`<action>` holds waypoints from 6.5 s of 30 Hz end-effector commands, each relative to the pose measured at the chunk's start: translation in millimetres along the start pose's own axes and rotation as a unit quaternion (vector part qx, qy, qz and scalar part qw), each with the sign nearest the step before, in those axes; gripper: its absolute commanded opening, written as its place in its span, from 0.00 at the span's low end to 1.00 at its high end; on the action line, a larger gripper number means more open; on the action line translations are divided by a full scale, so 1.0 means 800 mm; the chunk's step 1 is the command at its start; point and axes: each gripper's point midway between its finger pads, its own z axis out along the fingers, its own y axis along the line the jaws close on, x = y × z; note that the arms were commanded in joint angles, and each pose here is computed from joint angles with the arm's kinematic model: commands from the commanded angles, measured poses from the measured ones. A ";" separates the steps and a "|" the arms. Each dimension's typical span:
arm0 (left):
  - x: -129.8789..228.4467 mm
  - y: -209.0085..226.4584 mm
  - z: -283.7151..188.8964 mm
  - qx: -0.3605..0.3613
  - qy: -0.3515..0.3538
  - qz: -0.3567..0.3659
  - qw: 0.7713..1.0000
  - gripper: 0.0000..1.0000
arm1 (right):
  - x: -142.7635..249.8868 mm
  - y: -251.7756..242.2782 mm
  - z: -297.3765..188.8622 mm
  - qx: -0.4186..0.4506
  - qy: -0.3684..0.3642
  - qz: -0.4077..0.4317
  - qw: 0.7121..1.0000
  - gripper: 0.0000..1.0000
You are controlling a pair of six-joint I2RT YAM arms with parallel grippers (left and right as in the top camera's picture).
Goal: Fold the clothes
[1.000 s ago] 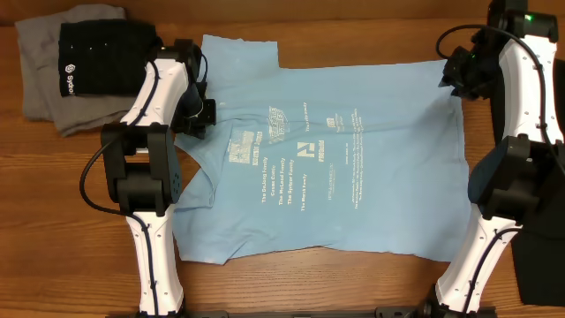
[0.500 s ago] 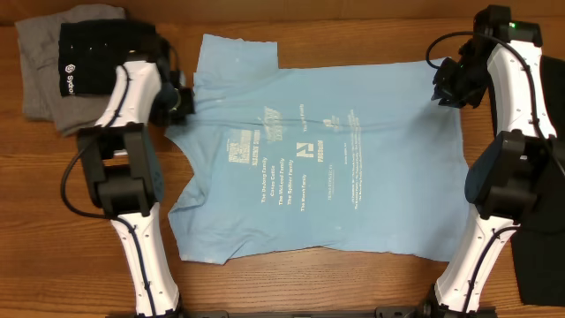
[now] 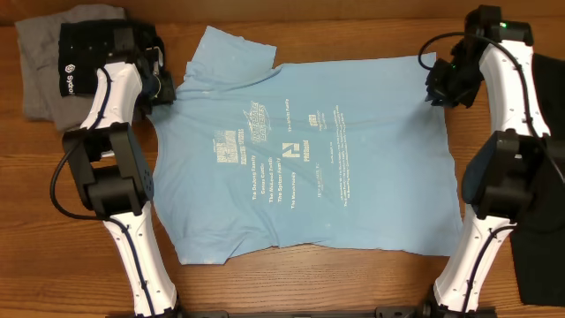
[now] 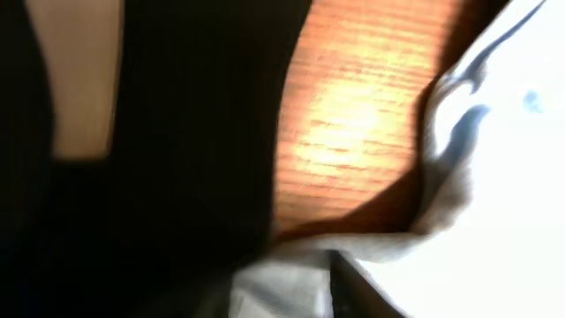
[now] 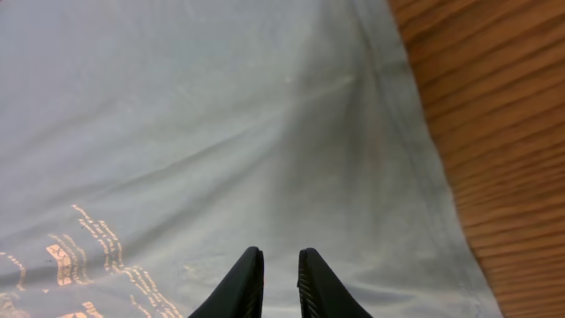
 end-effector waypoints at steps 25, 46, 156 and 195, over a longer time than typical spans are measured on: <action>-0.044 -0.117 -0.386 0.129 -0.154 0.029 0.979 1.00 | 0.051 0.031 -0.136 -0.028 -0.059 -0.005 0.998 0.51; 0.106 -0.115 -0.468 0.136 -0.068 0.027 0.988 1.00 | 0.156 0.030 -0.220 -0.011 -0.064 -0.042 0.997 0.50; 0.469 -0.078 -0.158 -0.123 0.323 0.002 0.939 0.04 | 0.282 -0.134 0.049 0.151 0.037 0.360 0.920 0.93; 0.468 -0.080 -0.156 -0.118 0.319 0.001 0.940 0.04 | 0.361 -0.183 0.091 0.086 0.089 0.424 0.897 0.60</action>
